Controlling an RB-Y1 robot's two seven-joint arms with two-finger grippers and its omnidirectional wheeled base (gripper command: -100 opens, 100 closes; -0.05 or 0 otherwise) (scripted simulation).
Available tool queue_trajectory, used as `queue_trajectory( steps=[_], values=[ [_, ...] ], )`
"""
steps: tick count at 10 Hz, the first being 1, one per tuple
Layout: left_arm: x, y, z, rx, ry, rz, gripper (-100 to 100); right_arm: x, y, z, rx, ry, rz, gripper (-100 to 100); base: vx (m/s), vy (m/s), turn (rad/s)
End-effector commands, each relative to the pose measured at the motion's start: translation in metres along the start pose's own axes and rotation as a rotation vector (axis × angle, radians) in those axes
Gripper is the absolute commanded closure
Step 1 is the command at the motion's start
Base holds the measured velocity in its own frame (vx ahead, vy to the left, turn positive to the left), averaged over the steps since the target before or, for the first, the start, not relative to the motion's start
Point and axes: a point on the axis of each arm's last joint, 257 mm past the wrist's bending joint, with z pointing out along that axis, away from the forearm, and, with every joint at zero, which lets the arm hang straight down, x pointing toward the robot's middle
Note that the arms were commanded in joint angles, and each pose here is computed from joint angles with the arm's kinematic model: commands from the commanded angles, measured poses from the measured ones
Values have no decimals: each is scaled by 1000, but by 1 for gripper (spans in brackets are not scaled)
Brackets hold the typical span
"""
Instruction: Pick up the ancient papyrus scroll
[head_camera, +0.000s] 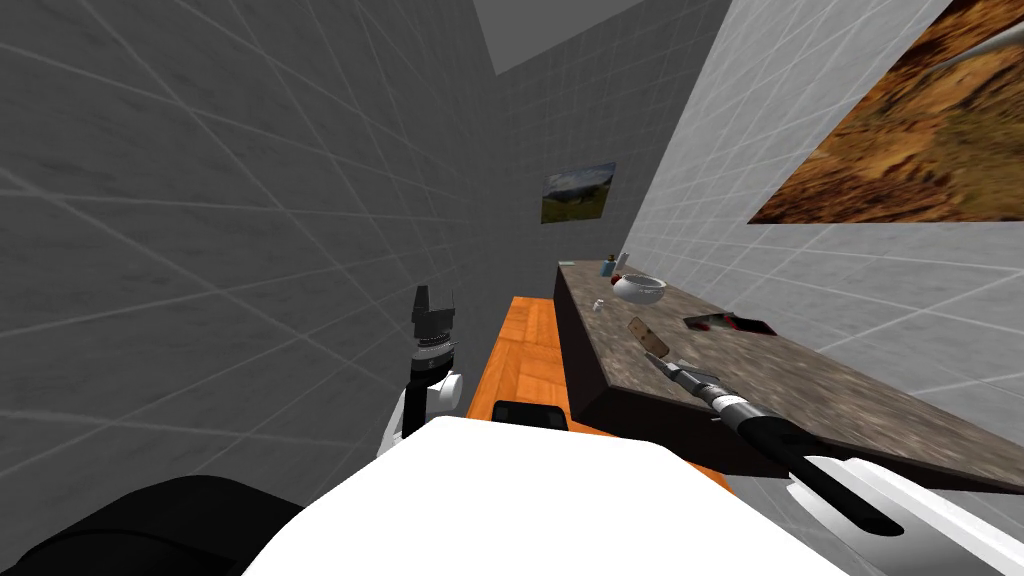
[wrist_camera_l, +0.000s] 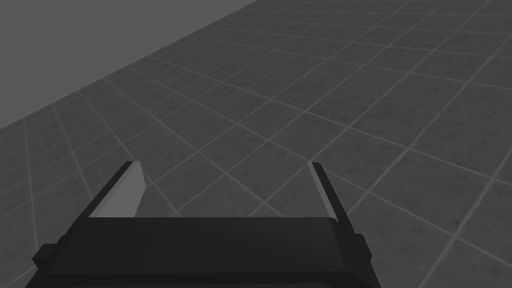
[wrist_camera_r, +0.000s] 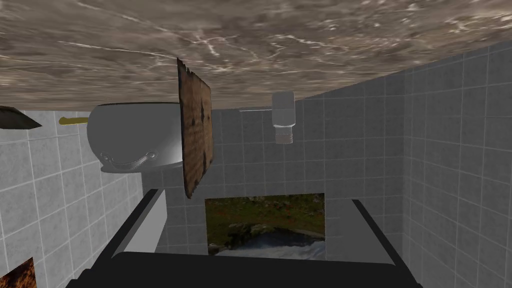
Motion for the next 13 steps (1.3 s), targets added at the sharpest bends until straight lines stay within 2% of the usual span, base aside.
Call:
queue_trajectory(
  steps=[1, 3, 4, 5, 6, 7, 9, 10, 13],
  values=[
    [0, 0, 0, 0, 0, 0, 0, -5, -18, -1, 24, 14, -37, -100, 108, -36, -13],
    [0, 0, 0, 0, 0, 0, 0, -10, -35, -2, 53, 29, -81, -100, 89, -23, -18],
    [0, 0, 0, 0, 0, 0, 0, -8, -30, -1, 42, 24, -67, -100, 49, -8, -2],
    [0, 0, 0, 0, 0, 0, 0, -8, -32, -1, 45, 25, -69, 0, 8, -2, 3],
    [0, 0, 0, 0, 0, 0, 0, 2, -50, -13, 59, 43, -88, -100, 174, 25, -204],
    [0, 0, 0, 0, 0, 0, 0, 5, -52, -14, 55, 47, -87, -100, 209, 17, -136],
    [0, 0, 0, 0, 0, 0, 0, 4, -41, -14, 13, 40, -86, -100, 53, -2, 20],
    [0, 0, 0, 0, 0, 0, 0, 14, -63, -27, 40, 60, -105, -100, 107, 7, -235],
    [0, 0, 0, 0, 0, 0, 0, 15, -50, -28, -17, 53, -102, -100, 92, 17, -23]
  ],
)
